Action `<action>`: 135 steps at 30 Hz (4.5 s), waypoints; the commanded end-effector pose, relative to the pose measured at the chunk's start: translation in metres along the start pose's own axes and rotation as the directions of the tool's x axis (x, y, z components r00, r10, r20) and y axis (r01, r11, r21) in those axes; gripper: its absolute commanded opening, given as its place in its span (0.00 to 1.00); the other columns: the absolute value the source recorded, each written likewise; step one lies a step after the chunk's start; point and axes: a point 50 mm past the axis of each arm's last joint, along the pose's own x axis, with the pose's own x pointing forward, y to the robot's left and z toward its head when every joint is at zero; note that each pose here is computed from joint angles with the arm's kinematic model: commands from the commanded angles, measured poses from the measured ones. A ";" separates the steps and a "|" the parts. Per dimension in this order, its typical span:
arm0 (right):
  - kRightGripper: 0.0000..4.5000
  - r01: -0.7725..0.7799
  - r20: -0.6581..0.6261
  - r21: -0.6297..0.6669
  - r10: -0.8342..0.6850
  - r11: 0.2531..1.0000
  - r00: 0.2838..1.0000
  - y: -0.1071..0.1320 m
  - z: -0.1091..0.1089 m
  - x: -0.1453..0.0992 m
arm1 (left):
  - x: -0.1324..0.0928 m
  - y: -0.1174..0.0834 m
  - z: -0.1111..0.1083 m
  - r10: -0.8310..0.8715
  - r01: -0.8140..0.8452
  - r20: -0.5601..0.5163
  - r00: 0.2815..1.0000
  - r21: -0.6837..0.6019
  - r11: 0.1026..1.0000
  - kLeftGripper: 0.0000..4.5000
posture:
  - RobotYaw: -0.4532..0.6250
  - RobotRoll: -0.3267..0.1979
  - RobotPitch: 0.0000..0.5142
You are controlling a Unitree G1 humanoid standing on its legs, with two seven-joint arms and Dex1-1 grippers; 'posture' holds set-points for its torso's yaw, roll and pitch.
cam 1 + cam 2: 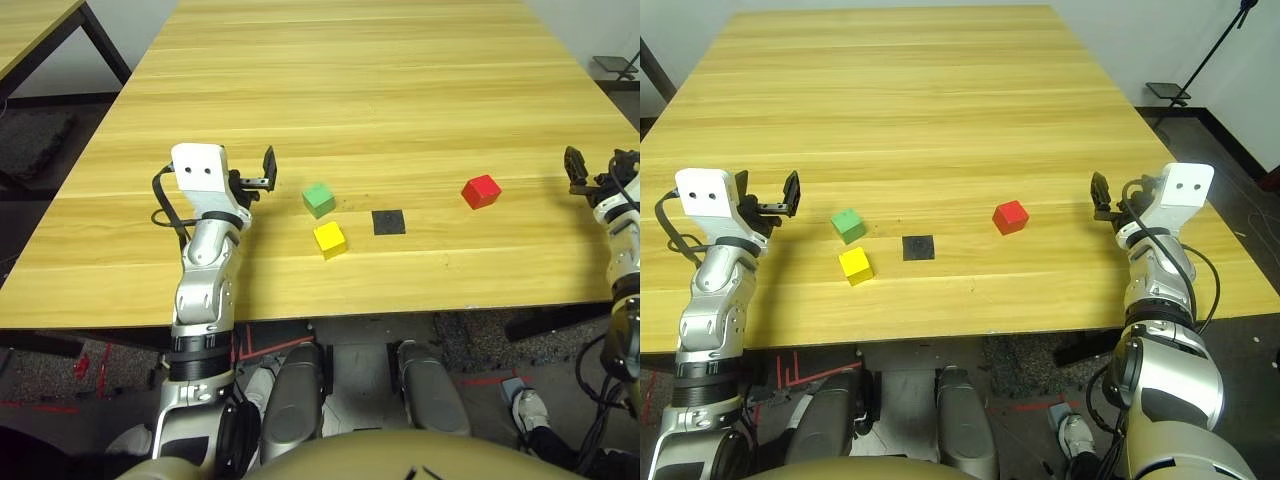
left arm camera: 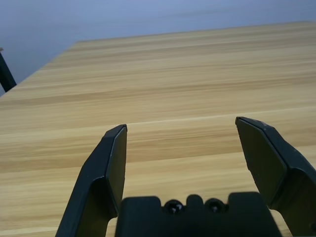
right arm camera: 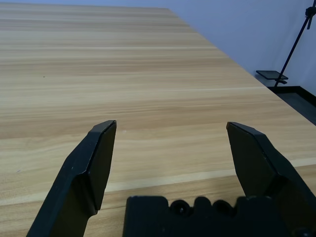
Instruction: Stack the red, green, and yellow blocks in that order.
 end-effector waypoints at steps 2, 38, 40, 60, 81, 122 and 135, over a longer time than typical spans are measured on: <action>1.00 0.023 -0.034 -0.003 -0.023 1.000 0.999 -0.010 -0.001 -0.004 | -0.007 0.004 -0.004 0.029 -0.028 -0.032 0.999 0.010 1.000 0.99 | 0.56 0.37 0.23; 1.00 -0.969 -0.838 -0.240 0.517 -0.057 0.177 0.114 0.063 0.040 | -0.026 -0.057 0.070 -0.794 0.833 -0.283 0.538 0.035 0.552 0.99 | 0.79 0.33 0.17; 0.96 -0.971 -0.850 -0.227 0.502 -0.076 0.159 0.116 0.060 0.040 | -0.029 -0.056 0.071 -0.786 0.824 -0.280 0.551 0.032 0.566 1.00 | 0.82 0.34 0.18; 0.46 -0.963 -0.858 -0.074 0.509 -0.257 -0.070 0.205 0.086 0.038 | -0.024 -0.062 0.072 -0.766 0.810 -0.312 0.562 0.023 0.585 1.00 | 0.82 0.25 0.20; 0.46 -0.969 -0.878 -0.086 0.477 -0.233 -0.037 0.263 0.077 0.009 | -0.033 -0.069 0.064 -0.738 0.784 -0.334 0.587 0.004 0.621 1.00 | 0.91 0.18 0.26; 1.00 -0.954 -0.262 -0.018 0.920 0.299 0.293 0.144 0.103 0.037 | -0.002 -0.034 0.038 -0.661 0.787 -0.497 0.562 0.078 0.611 1.00 | 0.69 0.37 0.15; 1.00 -0.912 -0.251 0.007 0.883 0.410 0.396 0.131 0.095 0.032 | 0.030 -0.042 0.020 -0.640 0.766 -0.532 0.554 0.024 0.643 1.00 | 0.64 0.42 0.19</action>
